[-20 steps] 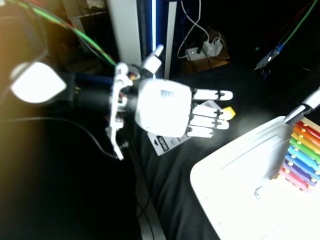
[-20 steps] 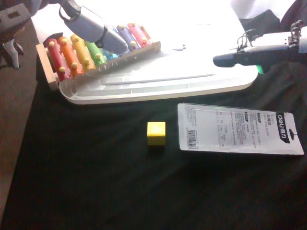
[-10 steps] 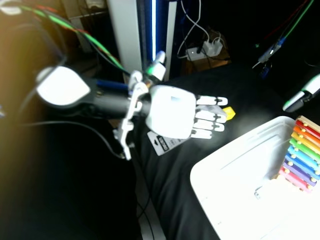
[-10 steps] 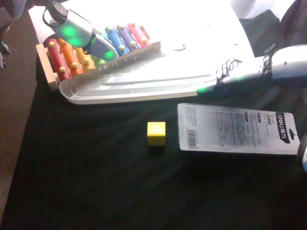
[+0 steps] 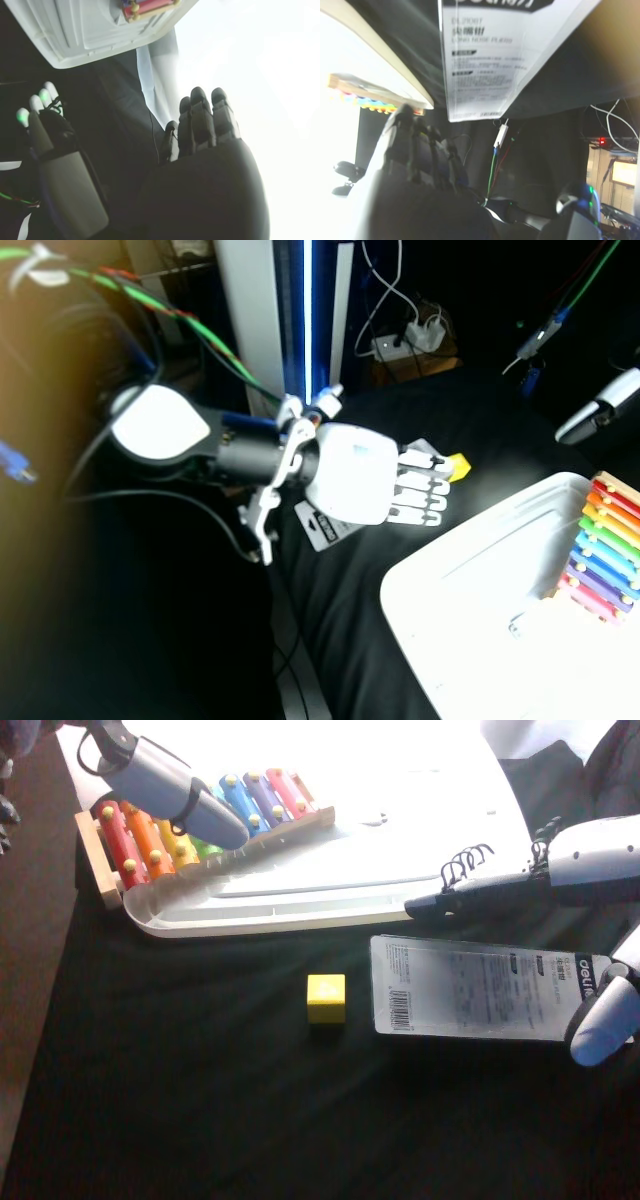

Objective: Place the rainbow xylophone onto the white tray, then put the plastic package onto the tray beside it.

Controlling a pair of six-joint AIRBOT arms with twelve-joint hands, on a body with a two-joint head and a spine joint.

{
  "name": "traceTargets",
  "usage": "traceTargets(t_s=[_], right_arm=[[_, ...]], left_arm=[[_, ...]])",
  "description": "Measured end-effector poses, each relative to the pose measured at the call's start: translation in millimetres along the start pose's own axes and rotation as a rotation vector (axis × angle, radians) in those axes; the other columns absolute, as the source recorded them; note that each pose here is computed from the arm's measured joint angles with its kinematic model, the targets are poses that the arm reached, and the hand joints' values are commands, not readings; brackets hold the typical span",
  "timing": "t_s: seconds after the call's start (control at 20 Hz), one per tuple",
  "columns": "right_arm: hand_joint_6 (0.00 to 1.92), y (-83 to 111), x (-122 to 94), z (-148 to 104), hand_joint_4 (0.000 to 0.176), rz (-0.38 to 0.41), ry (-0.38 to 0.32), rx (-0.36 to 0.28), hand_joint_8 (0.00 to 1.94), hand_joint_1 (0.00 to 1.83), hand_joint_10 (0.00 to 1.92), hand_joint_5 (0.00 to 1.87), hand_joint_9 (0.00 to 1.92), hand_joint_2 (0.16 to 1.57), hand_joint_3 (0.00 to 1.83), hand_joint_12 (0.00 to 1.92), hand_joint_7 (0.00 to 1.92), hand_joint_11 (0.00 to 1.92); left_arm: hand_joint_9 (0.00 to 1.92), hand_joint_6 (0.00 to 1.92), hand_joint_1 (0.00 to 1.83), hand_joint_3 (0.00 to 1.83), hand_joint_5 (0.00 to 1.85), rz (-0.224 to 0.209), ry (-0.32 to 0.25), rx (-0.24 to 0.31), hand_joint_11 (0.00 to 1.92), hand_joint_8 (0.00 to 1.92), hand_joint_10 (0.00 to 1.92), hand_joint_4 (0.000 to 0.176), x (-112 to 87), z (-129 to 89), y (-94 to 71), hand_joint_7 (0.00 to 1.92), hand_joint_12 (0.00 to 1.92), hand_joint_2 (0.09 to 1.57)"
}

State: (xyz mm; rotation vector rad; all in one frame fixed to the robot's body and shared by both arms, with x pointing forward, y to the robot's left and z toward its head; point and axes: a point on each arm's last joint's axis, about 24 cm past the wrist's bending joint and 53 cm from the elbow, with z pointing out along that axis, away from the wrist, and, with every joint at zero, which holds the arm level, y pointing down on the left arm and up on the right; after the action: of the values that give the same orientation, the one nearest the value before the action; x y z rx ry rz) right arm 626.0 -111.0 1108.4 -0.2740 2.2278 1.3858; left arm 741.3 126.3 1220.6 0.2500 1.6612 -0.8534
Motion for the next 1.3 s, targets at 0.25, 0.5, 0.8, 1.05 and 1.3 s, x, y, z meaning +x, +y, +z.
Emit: traceTargets(t_s=[0.25, 0.5, 0.8, 1.05, 1.3], right_arm=[[0.0, 0.5, 1, 3, 0.0, 0.001, 0.003, -0.003, 0.01, 0.61, 0.02, 0.0, 0.17, 0.7, 0.01, 0.84, 0.1, 0.06], [0.0, 1.1, 3, 7, 0.0, 0.001, 0.008, -0.007, 0.0, 0.6, 0.0, 0.0, 0.21, 0.7, 0.0, 0.61, 0.12, 0.17], [0.0, 1.7, 3, 9, 0.0, 0.004, 0.007, -0.009, 0.0, 0.64, 0.01, 0.0, 0.35, 0.69, 0.0, 0.42, 0.18, 0.45], [0.0, 0.8, 4, 16, 0.0, 0.004, 0.011, -0.01, 0.0, 0.66, 0.0, 0.0, 0.4, 0.7, 0.0, 0.64, 0.19, 0.42], [0.0, -5.5, 11, 24, 0.0, -0.016, 0.041, 0.011, 0.0, 0.7, 0.0, 0.0, 0.24, 0.73, 0.01, 0.76, 0.14, 0.13]], left_arm=[[0.36, 0.0, 0.83, 0.0, 0.11, 0.002, -0.001, 0.0, 0.17, 0.0, 0.01, 0.176, -0.6, -1, 0.3, 0.3, 0.14, 0.72], [0.35, 0.01, 0.82, 0.0, 0.03, 0.004, 0.001, 0.004, 0.17, 0.0, 0.0, 0.176, 0.7, 0, -1.7, 0.27, 0.15, 0.71], [0.34, 0.0, 0.82, 0.0, 0.02, 0.004, 0.003, 0.005, 0.19, 0.0, 0.0, 0.176, 1.8, 0, -2.1, 0.26, 0.17, 0.71], [0.35, 0.0, 0.82, 0.0, 0.03, 0.003, 0.006, 0.006, 0.19, 0.0, 0.0, 0.176, 3.2, 0, -2.5, 0.26, 0.18, 0.72], [0.35, 0.0, 0.87, 0.0, 0.03, 0.002, 0.008, 0.008, 0.18, 0.0, 0.0, 0.175, 4.6, 0, -3.4, 0.25, 0.18, 0.71]])
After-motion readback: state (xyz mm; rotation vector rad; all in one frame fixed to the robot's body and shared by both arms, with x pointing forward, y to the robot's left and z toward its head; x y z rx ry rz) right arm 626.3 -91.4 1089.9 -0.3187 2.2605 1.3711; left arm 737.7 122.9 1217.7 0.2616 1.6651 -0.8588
